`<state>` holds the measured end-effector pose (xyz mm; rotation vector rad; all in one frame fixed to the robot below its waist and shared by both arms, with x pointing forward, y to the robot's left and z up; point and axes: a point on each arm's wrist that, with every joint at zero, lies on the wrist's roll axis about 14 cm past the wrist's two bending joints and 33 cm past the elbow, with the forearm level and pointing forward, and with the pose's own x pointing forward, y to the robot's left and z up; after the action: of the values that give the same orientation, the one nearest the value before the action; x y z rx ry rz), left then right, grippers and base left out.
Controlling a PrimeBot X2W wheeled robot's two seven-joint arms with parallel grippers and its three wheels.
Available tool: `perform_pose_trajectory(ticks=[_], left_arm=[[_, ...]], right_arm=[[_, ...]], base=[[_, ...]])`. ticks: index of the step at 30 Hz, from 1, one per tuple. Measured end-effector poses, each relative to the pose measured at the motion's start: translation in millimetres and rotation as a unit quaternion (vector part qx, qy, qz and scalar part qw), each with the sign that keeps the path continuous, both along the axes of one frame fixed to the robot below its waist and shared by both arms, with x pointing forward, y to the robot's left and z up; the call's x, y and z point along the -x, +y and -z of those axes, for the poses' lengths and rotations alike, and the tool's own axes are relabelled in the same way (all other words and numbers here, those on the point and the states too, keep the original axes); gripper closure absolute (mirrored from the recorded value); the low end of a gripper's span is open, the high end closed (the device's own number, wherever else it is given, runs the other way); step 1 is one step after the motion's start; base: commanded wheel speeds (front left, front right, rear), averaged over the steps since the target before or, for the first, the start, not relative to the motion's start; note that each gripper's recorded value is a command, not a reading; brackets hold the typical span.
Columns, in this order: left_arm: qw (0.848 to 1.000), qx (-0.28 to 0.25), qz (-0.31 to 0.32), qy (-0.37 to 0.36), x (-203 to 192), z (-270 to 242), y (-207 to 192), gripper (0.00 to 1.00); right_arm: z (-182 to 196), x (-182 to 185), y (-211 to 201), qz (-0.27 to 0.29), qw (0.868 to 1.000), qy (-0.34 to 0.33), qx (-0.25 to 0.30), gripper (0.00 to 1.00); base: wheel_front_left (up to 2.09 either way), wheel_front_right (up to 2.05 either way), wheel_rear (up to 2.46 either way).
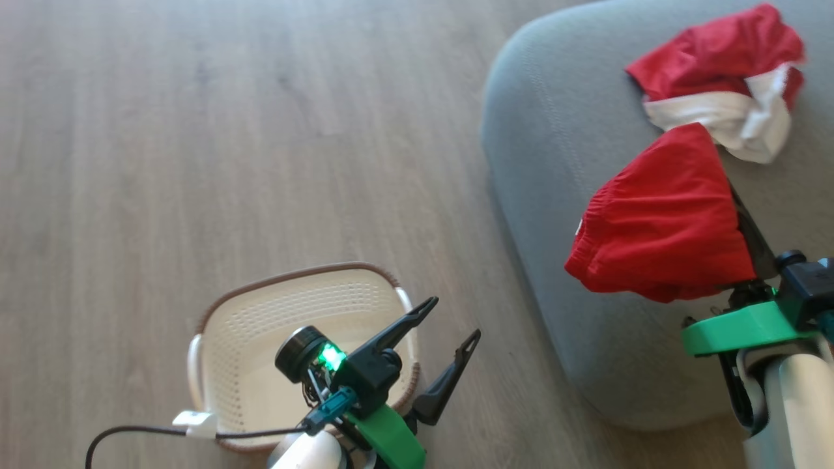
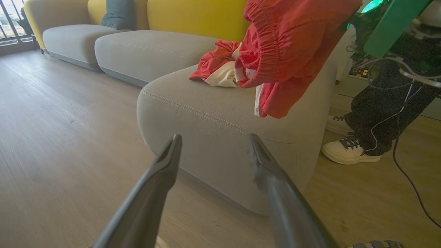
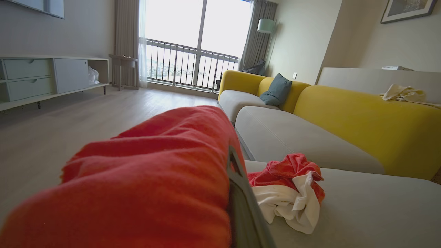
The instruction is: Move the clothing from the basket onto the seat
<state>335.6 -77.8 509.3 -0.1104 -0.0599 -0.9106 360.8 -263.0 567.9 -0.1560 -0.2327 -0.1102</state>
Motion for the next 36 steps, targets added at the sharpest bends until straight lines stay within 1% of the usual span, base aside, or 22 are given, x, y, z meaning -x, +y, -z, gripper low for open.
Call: perform_pose_trajectory(ticks=[7, 8, 11, 12, 21, 26, 36], left_arm=[[0.998, 0.009, 0.061, 0.003, 8.3, 1.1, -34.3, 0.0], [0.997, 0.011, 0.079, 0.005, 12.1, 1.4, -44.2, 0.0], [0.995, 0.014, 0.097, 0.006, 16.4, 1.2, -54.0, 0.0], [0.993, 0.017, 0.114, 0.007, 21.2, 1.1, -63.3, 0.0], [0.98, 0.027, 0.195, -0.005, 49.7, -8.4, -101.5, 0.0], [0.977, 0.029, 0.211, -0.001, 57.3, -8.3, -106.5, 0.0], [0.975, 0.027, 0.22, -0.002, 60.7, -8.4, -109.0, 0.0]], right_arm=[[-3.1, 30.2, -39.7, 0.069, 0.998, 0.001, 0.009, 1.0], [-4.2, 40.5, -50.3, 0.089, 0.996, 0.001, 0.012, 1.0], [-6.4, 51.5, -60.1, 0.108, 0.994, 0.0, 0.015, 1.0], [-9.1, 62.8, -69.0, 0.126, 0.992, -0.001, 0.018, 1.0], [-19.9, 119.1, -108.6, 0.216, 0.976, -0.011, 0.026, 1.0], [-13.0, 131.6, -111.0, 0.234, 0.972, -0.005, 0.017, 1.0], [-15.7, 134.8, -111.3, 0.238, 0.971, -0.01, 0.017, 1.0]], base=[[0.0, 0.0, 0.0], [0.0, 0.0, 0.0], [0.0, 0.0, 0.0], [0.0, 0.0, 0.0], [0.0, 0.0, 0.0], [0.0, 0.0, 0.0], [0.0, 0.0, 0.0]])
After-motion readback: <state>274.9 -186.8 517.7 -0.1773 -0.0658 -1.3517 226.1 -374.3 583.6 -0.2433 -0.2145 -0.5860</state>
